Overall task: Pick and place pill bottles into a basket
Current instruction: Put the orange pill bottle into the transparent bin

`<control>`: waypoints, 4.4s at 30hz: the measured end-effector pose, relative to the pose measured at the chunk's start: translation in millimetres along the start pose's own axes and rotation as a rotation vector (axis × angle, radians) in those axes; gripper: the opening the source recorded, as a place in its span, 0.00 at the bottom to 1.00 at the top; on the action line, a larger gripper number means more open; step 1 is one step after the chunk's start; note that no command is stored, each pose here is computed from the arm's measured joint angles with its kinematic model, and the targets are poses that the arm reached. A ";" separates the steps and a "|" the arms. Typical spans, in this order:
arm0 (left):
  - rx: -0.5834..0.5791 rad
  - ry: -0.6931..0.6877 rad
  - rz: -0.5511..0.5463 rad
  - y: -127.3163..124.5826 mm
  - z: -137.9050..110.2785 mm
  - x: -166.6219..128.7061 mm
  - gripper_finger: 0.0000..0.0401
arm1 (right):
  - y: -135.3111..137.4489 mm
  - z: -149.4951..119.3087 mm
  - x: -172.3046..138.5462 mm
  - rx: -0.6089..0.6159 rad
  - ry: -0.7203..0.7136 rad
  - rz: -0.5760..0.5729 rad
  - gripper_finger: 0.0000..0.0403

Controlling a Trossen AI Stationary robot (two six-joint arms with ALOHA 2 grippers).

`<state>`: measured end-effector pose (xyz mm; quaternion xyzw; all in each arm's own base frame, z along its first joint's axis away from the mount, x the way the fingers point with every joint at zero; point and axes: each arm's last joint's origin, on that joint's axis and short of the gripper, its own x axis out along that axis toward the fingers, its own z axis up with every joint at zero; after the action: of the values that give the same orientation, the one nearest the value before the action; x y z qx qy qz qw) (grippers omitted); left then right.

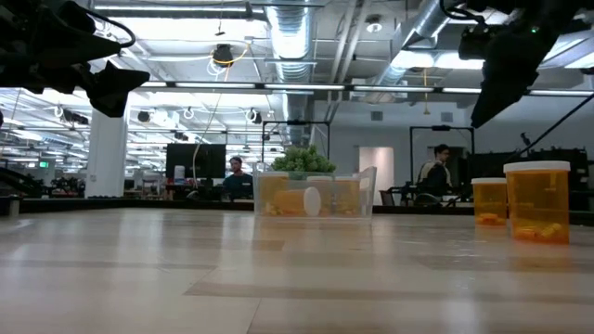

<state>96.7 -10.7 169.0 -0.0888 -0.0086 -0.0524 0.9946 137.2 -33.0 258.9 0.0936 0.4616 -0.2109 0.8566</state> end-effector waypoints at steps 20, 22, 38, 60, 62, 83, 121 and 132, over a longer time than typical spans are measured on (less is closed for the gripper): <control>0.000 0.000 0.000 0.0 0.0 0.0 0.63 | 2.3 0.9 -24.3 0.070 -0.184 0.116 0.65; 0.000 0.000 0.000 0.0 0.1 0.0 0.63 | 3.0 4.4 -30.5 0.112 -0.264 0.149 0.65; 0.000 0.000 0.000 0.0 0.0 0.0 0.63 | -0.7 -34.7 -10.3 0.327 -0.556 0.228 0.65; 0.000 0.000 0.000 0.0 0.0 0.0 0.63 | 2.0 -77.9 25.0 0.492 -0.250 0.167 0.65; 0.000 0.000 0.000 0.0 0.0 0.0 0.63 | 2.6 -79.3 28.0 0.517 -0.218 0.132 0.65; 0.000 0.000 0.000 0.0 0.0 0.0 0.63 | 10.1 -79.3 48.3 0.610 -0.020 0.042 0.65; 0.000 0.000 0.000 0.0 0.0 0.0 0.63 | 18.1 -57.2 92.3 0.378 0.015 -0.099 0.64; 0.000 0.000 0.000 0.0 0.0 0.0 0.63 | 19.4 -54.1 92.6 0.372 -0.010 -0.075 0.47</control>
<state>96.7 -10.7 169.0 -0.0888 -0.0088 -0.0525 0.9946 150.2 -21.9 151.2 0.2321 0.4134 -0.3248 0.8184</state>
